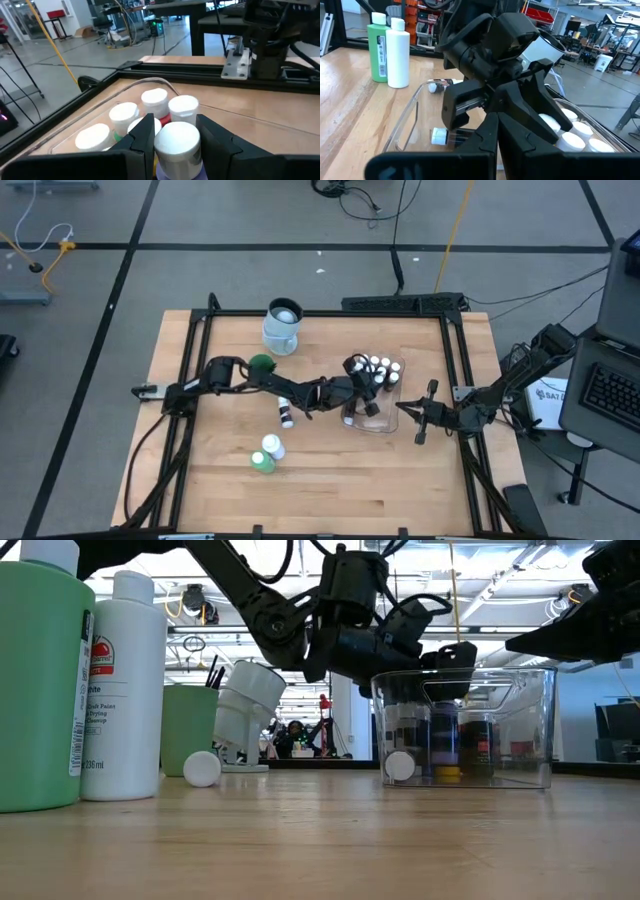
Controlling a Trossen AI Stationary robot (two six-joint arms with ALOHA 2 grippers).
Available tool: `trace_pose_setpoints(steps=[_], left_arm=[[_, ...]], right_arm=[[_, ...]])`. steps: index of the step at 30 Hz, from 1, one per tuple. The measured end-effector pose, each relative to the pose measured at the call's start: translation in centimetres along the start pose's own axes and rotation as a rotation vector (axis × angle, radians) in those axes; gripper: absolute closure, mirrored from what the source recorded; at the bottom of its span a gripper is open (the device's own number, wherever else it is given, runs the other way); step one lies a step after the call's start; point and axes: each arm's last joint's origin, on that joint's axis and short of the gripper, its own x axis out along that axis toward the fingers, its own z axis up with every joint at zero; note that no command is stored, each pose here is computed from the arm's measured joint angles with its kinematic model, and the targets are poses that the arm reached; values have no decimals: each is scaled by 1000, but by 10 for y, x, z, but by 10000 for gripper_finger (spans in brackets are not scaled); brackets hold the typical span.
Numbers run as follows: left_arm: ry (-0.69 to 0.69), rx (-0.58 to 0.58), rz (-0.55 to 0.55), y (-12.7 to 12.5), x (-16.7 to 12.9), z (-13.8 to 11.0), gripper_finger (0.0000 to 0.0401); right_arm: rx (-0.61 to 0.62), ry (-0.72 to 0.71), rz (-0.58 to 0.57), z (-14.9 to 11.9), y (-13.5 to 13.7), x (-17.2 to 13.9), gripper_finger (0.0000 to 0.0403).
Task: Pick & Place Paint Supplies
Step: Adjust the purple paint bottle into the transparent bin, then adjust the brown paint bottle into the transparent bin
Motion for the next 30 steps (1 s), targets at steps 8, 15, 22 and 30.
trace_pose_setpoints(steps=[8, 15, 22, 30], left_arm=[[17, -27, -8, 3, 1, -2, 290], [25, -28, -15, 4, 2, -2, 220], [31, -22, -16, 4, 2, -3, 230], [-21, 173, -61, -10, -5, 8, 267]], right_arm=[[1, 0, 1, 0, 0, 0, 399], [1, 0, 1, 0, 0, 0, 399], [-1, 0, 2, 0, 0, 0, 399], [1, 0, 2, 0, 0, 0, 399]])
